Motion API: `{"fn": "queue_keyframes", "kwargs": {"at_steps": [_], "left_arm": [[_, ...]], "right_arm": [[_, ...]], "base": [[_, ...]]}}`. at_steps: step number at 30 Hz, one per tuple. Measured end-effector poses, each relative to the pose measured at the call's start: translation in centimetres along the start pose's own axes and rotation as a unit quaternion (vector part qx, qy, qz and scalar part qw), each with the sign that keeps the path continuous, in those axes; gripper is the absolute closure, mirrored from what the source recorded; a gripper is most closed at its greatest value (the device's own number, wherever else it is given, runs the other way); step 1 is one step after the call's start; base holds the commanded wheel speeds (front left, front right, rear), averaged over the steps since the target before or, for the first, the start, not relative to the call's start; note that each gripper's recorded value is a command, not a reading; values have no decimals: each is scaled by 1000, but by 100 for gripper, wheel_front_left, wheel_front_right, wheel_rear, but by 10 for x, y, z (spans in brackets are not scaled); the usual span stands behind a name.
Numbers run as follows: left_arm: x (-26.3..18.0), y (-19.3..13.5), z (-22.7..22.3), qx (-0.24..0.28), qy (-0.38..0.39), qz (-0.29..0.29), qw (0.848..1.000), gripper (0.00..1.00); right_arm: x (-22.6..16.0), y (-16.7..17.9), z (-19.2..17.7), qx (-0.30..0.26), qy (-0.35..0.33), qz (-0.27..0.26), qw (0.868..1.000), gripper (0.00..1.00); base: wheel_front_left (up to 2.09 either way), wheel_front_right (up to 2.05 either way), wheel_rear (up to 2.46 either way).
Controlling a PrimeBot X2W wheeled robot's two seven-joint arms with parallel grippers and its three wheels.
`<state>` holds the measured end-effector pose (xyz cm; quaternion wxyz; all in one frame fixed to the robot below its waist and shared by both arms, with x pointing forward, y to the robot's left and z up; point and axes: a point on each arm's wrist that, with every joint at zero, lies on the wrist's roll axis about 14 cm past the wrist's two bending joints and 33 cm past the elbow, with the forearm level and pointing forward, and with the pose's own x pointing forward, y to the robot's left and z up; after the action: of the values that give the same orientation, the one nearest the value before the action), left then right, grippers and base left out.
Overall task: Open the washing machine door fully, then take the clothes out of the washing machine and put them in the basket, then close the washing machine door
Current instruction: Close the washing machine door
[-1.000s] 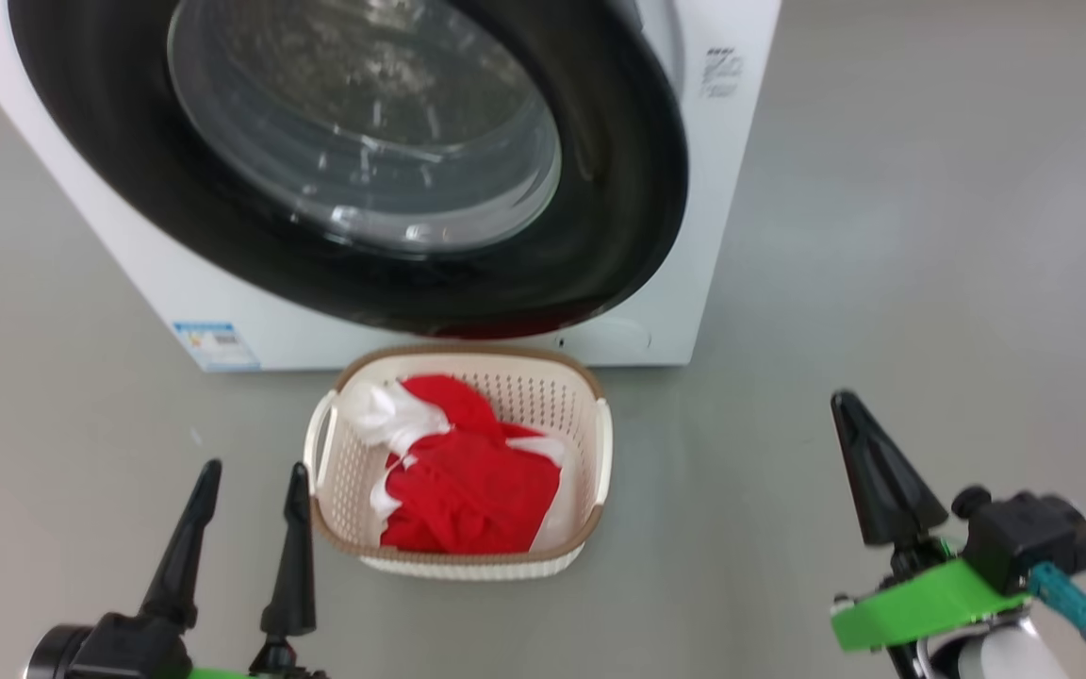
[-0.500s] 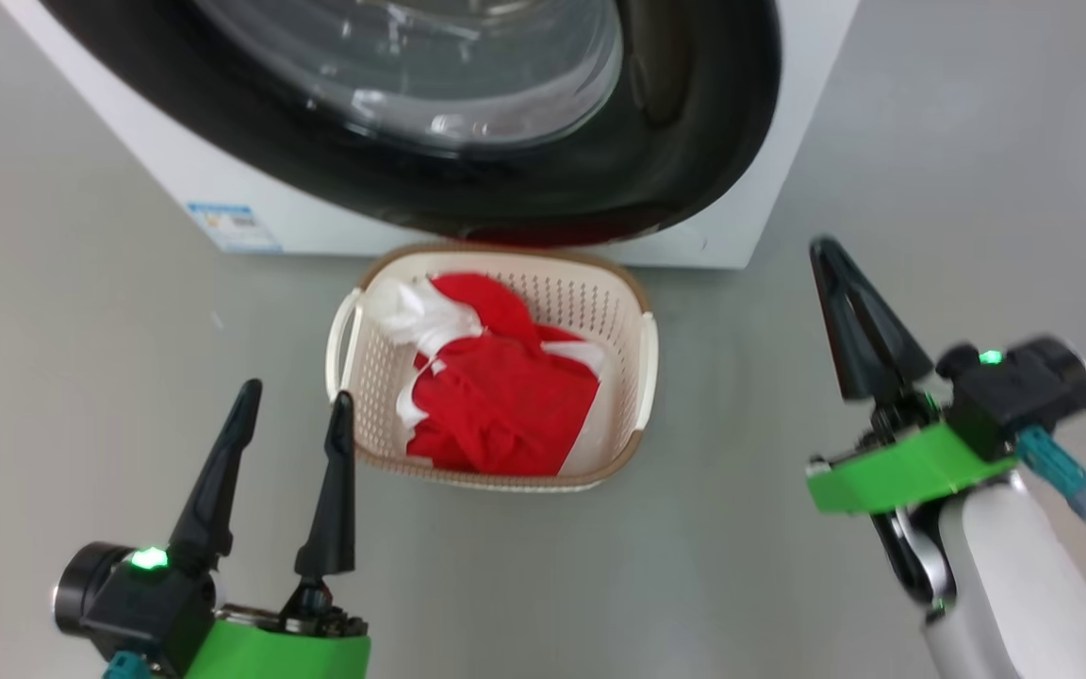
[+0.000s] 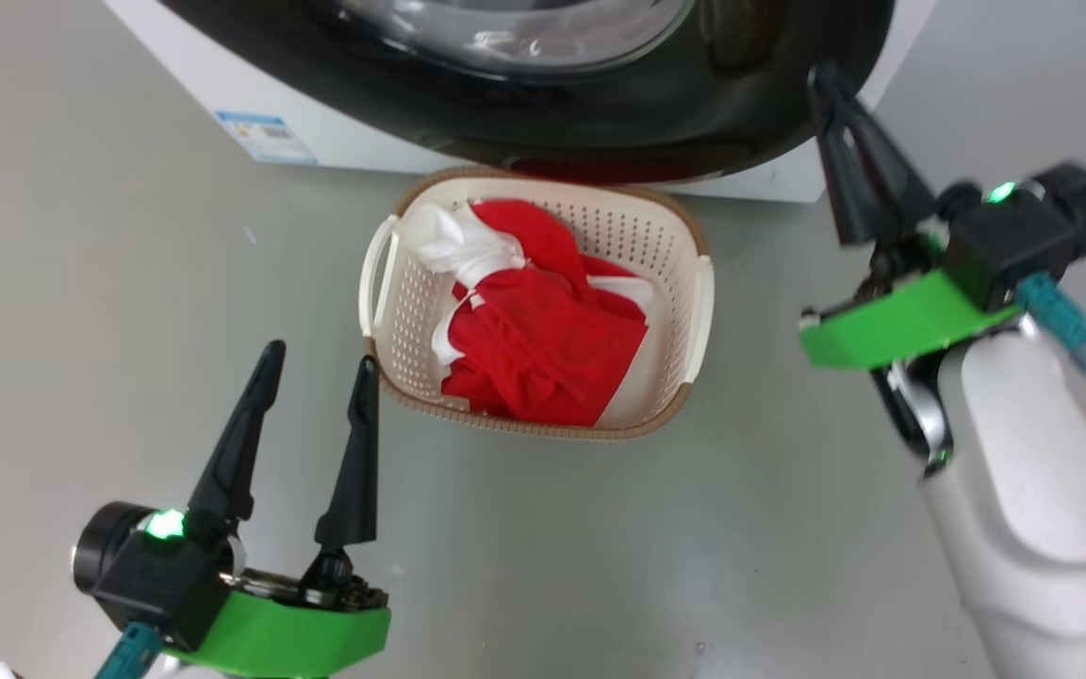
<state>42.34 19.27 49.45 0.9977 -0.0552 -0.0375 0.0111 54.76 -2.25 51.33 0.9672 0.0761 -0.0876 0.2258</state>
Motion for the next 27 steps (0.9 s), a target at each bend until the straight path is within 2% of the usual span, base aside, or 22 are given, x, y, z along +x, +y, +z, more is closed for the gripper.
{"fn": "queue_keyframes", "kwargs": {"at_steps": [8,27], "left_arm": [[4,3,-12,-1,15,4,1000,0],[14,5,-35,-7,42,6,999,0]], "right_arm": [[32,-11,1,-2,-18,-2,1000,100],[75,-51,-7,-17,-22,-31,999,100]], "base": [[0,0,0],[0,0,0]]}}
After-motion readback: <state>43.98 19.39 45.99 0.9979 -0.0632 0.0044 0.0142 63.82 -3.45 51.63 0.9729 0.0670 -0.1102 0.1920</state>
